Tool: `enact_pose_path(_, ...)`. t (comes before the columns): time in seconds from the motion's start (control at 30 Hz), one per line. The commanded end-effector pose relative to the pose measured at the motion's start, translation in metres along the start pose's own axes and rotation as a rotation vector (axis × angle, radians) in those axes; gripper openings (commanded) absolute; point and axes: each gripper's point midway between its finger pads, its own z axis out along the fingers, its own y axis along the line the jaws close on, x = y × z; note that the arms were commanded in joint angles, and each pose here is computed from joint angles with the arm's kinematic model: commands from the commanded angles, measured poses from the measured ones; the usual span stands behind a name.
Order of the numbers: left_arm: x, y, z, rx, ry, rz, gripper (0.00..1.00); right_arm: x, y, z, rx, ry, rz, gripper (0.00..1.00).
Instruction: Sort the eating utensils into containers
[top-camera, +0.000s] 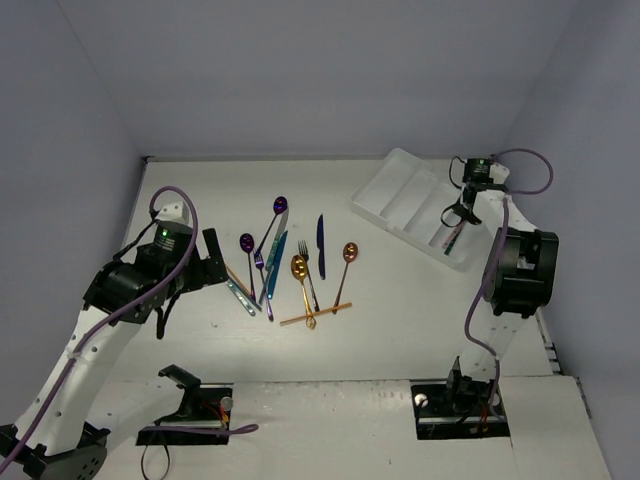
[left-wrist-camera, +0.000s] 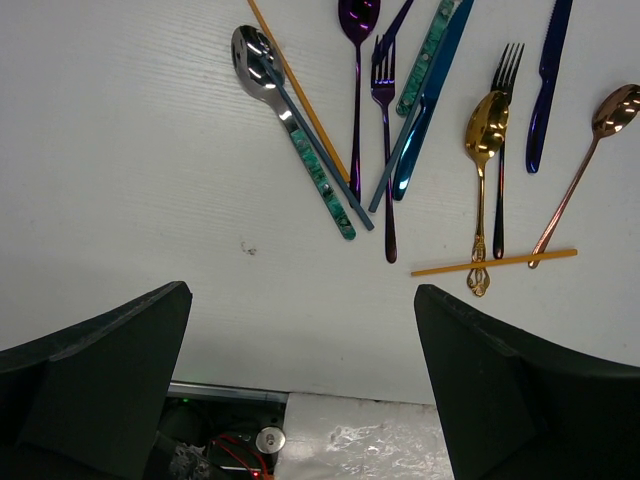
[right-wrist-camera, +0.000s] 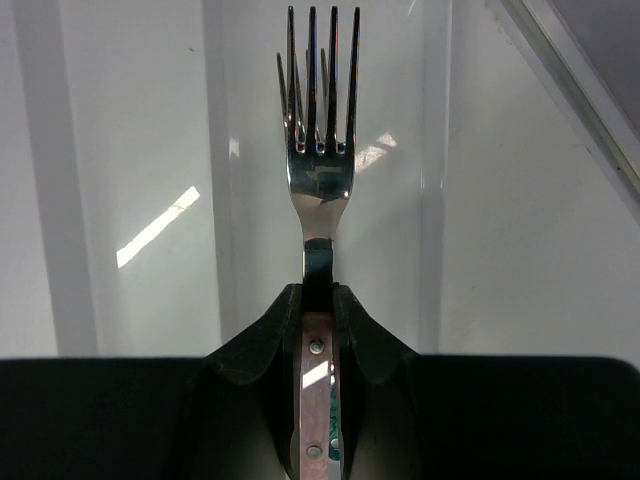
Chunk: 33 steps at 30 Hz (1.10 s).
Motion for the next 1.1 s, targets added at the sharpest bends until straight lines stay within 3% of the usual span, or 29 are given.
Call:
enact_pose_path(0.0, -0.008, -0.006, -0.001, 0.028, -0.033, 0.001, 0.94, -0.028, 0.003, -0.002, 0.005, -0.075, 0.015, 0.19)
enact_pose_path(0.23, -0.011, -0.008, -0.003, 0.036, -0.035, 0.013, 0.94, -0.037, 0.008, -0.014, -0.031, -0.096, 0.012, 0.42)
enact_pose_path(0.47, -0.011, -0.008, -0.003, 0.036, -0.036, 0.017, 0.94, -0.026, 0.057, -0.078, -0.209, -0.135, -0.080, 0.44)
enact_pose_path(0.7, -0.015, -0.009, -0.001, 0.027, -0.036, 0.037, 0.94, 0.069, 0.168, -0.184, -0.505, -0.129, -0.316, 0.41)
enact_pose_path(1.07, -0.021, -0.011, 0.000, 0.022, -0.039, 0.058, 0.94, 0.230, 0.225, -0.243, -0.688, 0.021, -0.614, 0.38)
